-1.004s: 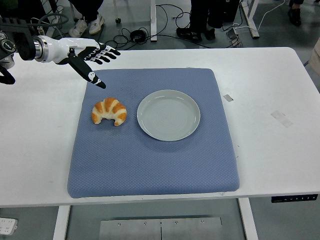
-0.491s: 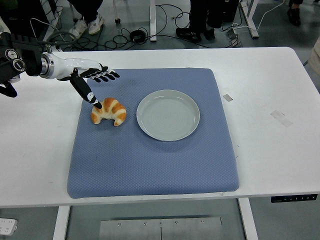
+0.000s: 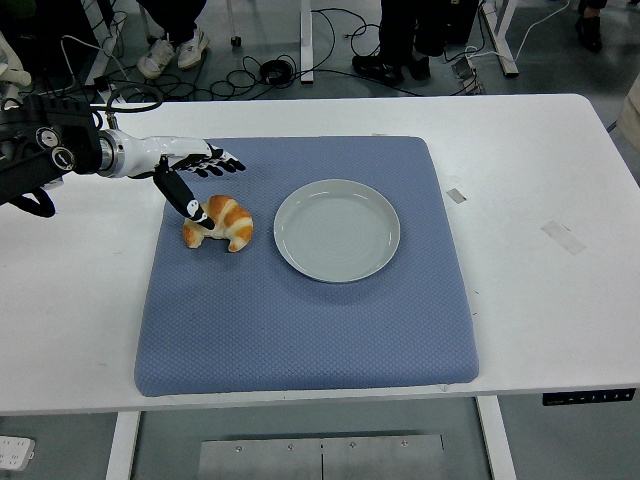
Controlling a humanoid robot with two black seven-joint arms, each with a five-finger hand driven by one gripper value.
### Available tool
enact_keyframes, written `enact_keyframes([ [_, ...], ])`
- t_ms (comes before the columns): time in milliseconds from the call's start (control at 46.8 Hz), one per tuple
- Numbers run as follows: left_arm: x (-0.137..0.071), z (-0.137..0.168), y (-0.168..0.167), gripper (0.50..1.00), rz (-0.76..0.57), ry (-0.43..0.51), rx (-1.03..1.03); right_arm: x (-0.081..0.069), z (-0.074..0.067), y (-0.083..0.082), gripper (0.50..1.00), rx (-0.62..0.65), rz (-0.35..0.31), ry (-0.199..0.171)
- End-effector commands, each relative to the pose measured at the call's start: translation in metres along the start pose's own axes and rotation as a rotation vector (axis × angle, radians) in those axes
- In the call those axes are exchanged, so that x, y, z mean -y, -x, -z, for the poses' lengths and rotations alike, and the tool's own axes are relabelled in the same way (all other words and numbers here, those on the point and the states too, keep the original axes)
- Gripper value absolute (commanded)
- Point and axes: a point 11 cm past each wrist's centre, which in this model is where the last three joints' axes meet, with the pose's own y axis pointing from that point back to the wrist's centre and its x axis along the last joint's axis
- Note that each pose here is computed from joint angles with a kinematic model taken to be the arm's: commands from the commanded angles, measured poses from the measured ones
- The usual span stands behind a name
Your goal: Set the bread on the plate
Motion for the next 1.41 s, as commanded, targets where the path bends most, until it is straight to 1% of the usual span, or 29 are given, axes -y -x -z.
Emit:
enact_keyframes([
  [0, 0.006, -0.004, 0.007, 0.949, 0.015, 0.009, 0.0, 0.0, 0.0, 0.0, 1.0, 0.0, 0.0, 0.0],
  [85, 0.012, -0.009, 0.015, 0.946, 0.031, 0.021, 0.002, 0.0, 0.0, 0.0, 1.0, 0.0, 0.0, 0.0],
  [192, 0.015, -0.01, 0.018, 0.942, 0.039, 0.023, -0.002, 0.0, 0.0, 0.0, 1.0, 0.0, 0.0, 0.0],
  [983, 0.01, 0.0, 0.015, 0.936, 0.028, 0.007, -0.018, 0.0, 0.0, 0.0, 1.0, 0.0, 0.0, 0.0],
  [1111, 0.01, 0.007, 0.02, 0.908, 0.035, -0.002, -0.029, 0.0, 0.0, 0.0, 1.0, 0.0, 0.0, 0.0],
  [1325, 0.012, 0.014, 0.028, 0.899, 0.049, -0.016, -0.038, 0.0, 0.0, 0.0, 1.0, 0.0, 0.0, 0.0],
  [1389, 0.012, 0.014, 0.027, 0.887, 0.048, -0.015, -0.037, 0.0, 0.0, 0.0, 1.0, 0.0, 0.0, 0.0],
])
